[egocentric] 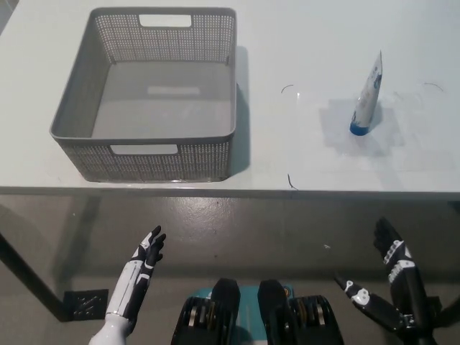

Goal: Use the right hand to pick up a shampoo and place it into a container on the left side

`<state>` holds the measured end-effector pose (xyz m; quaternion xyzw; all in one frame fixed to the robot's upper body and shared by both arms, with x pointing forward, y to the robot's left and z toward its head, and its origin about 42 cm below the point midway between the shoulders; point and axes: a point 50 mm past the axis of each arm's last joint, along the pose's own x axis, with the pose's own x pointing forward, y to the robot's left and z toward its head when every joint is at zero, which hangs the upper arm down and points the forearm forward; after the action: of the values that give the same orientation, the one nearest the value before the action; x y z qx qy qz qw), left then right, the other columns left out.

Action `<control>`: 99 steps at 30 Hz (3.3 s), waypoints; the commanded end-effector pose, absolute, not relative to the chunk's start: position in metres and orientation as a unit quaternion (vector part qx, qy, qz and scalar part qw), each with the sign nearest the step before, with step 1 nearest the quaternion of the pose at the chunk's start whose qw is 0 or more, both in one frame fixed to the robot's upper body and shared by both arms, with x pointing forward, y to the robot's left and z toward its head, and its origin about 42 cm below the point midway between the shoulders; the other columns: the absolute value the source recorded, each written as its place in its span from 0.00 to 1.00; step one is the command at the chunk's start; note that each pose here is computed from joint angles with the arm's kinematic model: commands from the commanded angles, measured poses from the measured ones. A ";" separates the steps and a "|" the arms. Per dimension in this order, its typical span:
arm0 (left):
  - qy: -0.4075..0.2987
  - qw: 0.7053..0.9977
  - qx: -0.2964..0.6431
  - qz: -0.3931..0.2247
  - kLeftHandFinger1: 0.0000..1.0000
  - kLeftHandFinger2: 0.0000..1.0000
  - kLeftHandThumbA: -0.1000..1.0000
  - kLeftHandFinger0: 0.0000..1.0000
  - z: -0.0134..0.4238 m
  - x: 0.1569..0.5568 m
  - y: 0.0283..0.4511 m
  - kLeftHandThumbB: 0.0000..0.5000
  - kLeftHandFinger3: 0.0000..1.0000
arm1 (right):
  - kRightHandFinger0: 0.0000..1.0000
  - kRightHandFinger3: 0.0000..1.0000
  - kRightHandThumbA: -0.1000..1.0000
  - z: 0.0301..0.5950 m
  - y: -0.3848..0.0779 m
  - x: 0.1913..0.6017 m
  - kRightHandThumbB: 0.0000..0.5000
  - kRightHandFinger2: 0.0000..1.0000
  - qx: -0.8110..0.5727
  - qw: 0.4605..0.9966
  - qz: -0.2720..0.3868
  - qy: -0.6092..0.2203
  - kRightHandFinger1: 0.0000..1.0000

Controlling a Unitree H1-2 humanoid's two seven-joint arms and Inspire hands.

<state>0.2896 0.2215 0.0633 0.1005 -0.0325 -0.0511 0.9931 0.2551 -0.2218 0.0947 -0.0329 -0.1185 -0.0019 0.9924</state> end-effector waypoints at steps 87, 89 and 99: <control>-0.064 0.988 0.112 -0.080 1.00 1.00 1.00 1.00 0.070 0.296 0.218 0.36 1.00 | 0.09 0.37 0.08 0.241 -0.208 0.567 0.55 0.32 -0.036 0.986 -0.160 -0.026 0.20; -0.065 0.989 0.110 -0.080 1.00 1.00 1.00 1.00 0.071 0.297 0.217 0.36 1.00 | 0.04 0.27 0.02 0.241 -0.209 0.567 0.53 0.37 -0.024 0.984 -0.173 -0.028 0.13; -0.077 0.987 0.115 -0.081 1.00 1.00 1.00 1.00 0.078 0.303 0.219 0.32 1.00 | 0.00 0.58 0.00 0.234 -0.213 0.565 0.28 0.61 -0.010 0.984 -0.172 -0.035 0.22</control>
<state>0.2957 0.2184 0.0620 0.1089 -0.0357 -0.0747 0.9906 0.5532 -0.2130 0.1988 -0.0341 0.0300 -0.1562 0.9867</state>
